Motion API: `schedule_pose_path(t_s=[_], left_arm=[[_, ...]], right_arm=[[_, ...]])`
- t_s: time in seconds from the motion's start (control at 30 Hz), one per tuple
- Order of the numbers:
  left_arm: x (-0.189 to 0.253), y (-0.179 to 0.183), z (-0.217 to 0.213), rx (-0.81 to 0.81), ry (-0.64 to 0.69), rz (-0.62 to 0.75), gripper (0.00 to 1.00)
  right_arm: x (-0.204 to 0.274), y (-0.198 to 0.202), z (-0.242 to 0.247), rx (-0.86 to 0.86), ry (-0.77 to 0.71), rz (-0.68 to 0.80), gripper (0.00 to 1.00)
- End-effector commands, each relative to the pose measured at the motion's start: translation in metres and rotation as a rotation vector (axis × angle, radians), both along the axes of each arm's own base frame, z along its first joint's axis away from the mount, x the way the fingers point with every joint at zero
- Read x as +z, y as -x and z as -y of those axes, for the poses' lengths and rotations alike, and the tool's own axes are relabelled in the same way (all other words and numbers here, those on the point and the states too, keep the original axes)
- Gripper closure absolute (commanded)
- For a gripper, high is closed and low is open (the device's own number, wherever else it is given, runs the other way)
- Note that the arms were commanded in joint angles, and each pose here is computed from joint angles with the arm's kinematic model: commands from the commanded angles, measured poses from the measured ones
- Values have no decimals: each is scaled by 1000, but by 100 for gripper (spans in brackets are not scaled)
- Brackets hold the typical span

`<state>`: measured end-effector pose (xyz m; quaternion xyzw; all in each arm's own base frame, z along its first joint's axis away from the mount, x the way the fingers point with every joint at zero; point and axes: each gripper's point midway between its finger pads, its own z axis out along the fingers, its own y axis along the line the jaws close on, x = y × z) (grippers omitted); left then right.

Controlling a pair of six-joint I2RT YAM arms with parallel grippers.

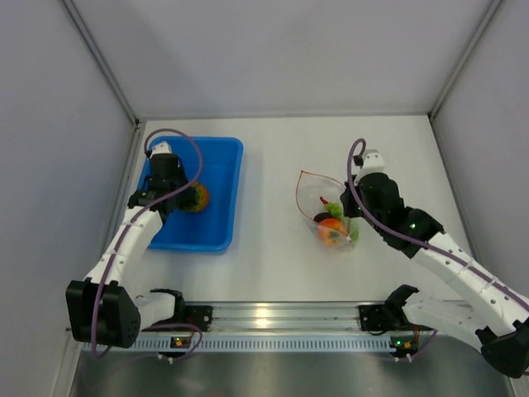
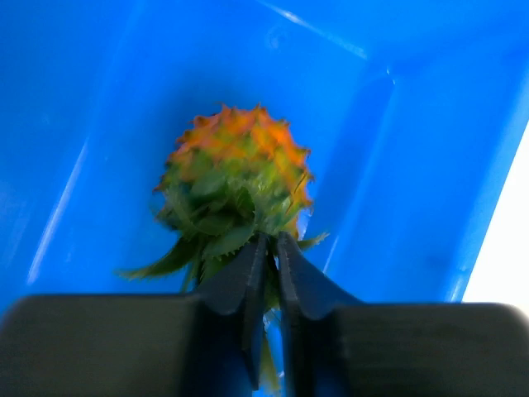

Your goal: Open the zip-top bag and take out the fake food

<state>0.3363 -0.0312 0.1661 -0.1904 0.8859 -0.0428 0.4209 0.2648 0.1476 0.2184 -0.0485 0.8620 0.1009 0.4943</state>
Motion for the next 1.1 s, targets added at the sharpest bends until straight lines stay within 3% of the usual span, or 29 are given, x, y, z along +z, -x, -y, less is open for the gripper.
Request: schedule_pose_path(t_s=[0.0,0.07,0.1,0.17,0.23,0.27,0.3,0.47,0.77,0.93,1.07], left_arm=[[9,-14,3,-1,64,77,81],[9,-13,5,-15,73,73,62],[9,-13,7,-26,82,72,48],[13,-13,11,-42,95,83,37],[20,-10,17,-70,119,101,15],[21,-10,20,-83,135,101,12],[23,-10,23,-96,145,103,2],[38,0,46,-185,243,131,2],[114,16,57,-230,227,331,2],[138,29,94,-329,275,371,2],[158,50,150,-462,298,393,2]], right_arm=[[38,8,-10,83,-103,83,100],[41,9,-12,96,-123,98,100],[42,10,-12,100,-126,101,100],[41,9,-12,96,-123,96,100],[39,9,-13,97,-119,88,100],[37,8,-13,95,-117,86,100],[36,8,-15,100,-117,84,100],[26,3,-18,95,-89,35,100],[20,-7,-16,30,-88,19,100],[15,-10,-17,15,-87,3,100],[14,-11,-16,4,-85,0,100]])
